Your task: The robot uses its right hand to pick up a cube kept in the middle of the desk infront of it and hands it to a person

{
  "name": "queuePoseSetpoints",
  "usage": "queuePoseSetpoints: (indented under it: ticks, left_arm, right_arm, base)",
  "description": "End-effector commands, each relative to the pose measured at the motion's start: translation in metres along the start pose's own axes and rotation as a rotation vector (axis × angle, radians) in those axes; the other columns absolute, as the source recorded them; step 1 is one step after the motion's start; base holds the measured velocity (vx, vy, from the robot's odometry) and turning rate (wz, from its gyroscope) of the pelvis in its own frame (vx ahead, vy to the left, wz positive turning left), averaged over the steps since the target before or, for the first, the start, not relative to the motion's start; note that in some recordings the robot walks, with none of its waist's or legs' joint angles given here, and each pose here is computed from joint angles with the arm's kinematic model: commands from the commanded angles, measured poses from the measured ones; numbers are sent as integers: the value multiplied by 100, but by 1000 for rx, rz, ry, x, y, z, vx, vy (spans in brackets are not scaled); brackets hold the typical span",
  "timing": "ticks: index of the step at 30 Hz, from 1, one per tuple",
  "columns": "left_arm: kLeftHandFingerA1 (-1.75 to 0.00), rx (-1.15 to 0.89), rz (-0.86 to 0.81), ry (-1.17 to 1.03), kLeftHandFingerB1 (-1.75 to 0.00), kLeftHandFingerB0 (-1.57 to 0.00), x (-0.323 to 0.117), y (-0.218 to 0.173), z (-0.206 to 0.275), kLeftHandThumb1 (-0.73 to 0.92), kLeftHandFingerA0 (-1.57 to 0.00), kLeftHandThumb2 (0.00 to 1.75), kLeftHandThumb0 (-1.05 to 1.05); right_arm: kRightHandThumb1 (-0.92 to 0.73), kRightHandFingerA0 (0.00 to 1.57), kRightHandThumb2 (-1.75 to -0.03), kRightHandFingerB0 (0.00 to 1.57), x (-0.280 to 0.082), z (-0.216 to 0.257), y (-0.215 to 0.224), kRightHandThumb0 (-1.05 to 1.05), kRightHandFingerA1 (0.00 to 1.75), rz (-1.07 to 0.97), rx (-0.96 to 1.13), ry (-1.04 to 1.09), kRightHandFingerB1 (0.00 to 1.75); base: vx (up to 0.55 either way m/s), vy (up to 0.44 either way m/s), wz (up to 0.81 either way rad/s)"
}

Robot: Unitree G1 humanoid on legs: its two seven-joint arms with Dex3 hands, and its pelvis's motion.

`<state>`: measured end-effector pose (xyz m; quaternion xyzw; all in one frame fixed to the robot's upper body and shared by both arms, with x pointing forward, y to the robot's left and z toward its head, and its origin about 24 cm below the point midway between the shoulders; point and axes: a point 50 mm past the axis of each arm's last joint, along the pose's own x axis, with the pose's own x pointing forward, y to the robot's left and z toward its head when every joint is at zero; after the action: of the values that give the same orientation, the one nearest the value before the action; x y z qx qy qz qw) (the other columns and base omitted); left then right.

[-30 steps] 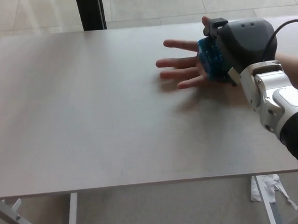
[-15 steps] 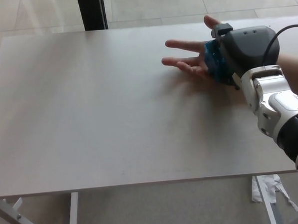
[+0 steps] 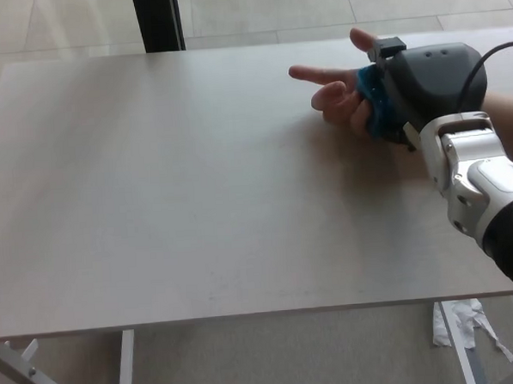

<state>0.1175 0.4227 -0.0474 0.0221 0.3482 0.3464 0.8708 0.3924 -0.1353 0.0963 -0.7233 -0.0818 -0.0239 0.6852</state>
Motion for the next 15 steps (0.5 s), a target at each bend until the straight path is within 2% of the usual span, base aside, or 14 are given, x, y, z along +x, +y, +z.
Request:
queuePoseSetpoints:
  ticks: [1,2,3,4,5,6,7,8,9,10,11,15]
  left_arm:
    - [-61,5,7,-26,-43,-66,-1,4,1,49,-80,55,-62]
    - [-63,-1,8,-26,-45,-70,-1,3,2,48,-80,56,-63]
    - [-63,2,8,-27,-45,-67,-1,4,2,48,-80,56,-64]
    - [-63,10,9,-29,-45,-67,-2,5,0,48,-80,56,-64]
    - [-62,20,14,-23,-44,-67,-2,5,0,48,-78,56,-64]
    - [-60,9,25,-9,-44,-68,-2,8,-2,49,-77,56,-61]
    - [-61,10,20,-14,-43,-66,-3,10,-3,49,-78,56,-62]
    - [-59,8,24,-11,-43,-66,-3,10,-3,49,-75,55,-61]
    - [-59,17,31,-3,-43,-68,-3,11,-3,49,-77,56,-63]
    - [-58,18,33,-2,-43,-68,-3,11,-2,49,-76,56,-61]
    - [-58,11,33,-3,-43,-68,-3,11,-2,50,-77,56,-60]
    - [-59,-8,33,-12,-43,-67,-4,15,-2,49,-79,56,-60]
  right_arm:
    - [-68,60,-61,60,3,-10,-5,-49,54,-19,-32,19,46]
    - [-68,48,-60,57,5,-9,-8,-50,49,-7,-39,23,43]
    - [-67,42,-60,52,6,-8,-9,-51,49,1,-39,24,42]
    - [-67,42,-60,52,6,-7,-8,-51,49,5,-34,23,42]
    - [-66,28,-60,41,7,-6,-10,-56,52,37,-51,34,41]
    - [-50,13,-87,24,8,-2,-10,-64,56,60,-67,34,51]
    - [-48,1,-88,12,9,1,-11,-69,51,92,-63,42,52]
    - [-47,0,-89,6,9,3,-13,-79,37,100,-58,31,41]
    - [-48,0,-91,0,9,4,-15,-81,36,94,-60,11,32]
    - [-48,0,-91,0,8,4,-17,-83,35,87,-58,0,29]
    - [-59,0,-97,0,8,4,-23,-102,21,75,-37,-18,16]
    - [-60,0,-100,0,7,3,-46,-105,17,83,74,-40,16]
  base:
    - [0,0,0]
    - [0,0,0]
    - [0,0,0]
    - [0,0,0]
    - [0,0,0]
    - [0,0,0]
    - [0,0,0]
    - [0,0,0]
    - [0,0,0]
    - [0,0,0]
    - [0,0,0]
    - [0,0,0]
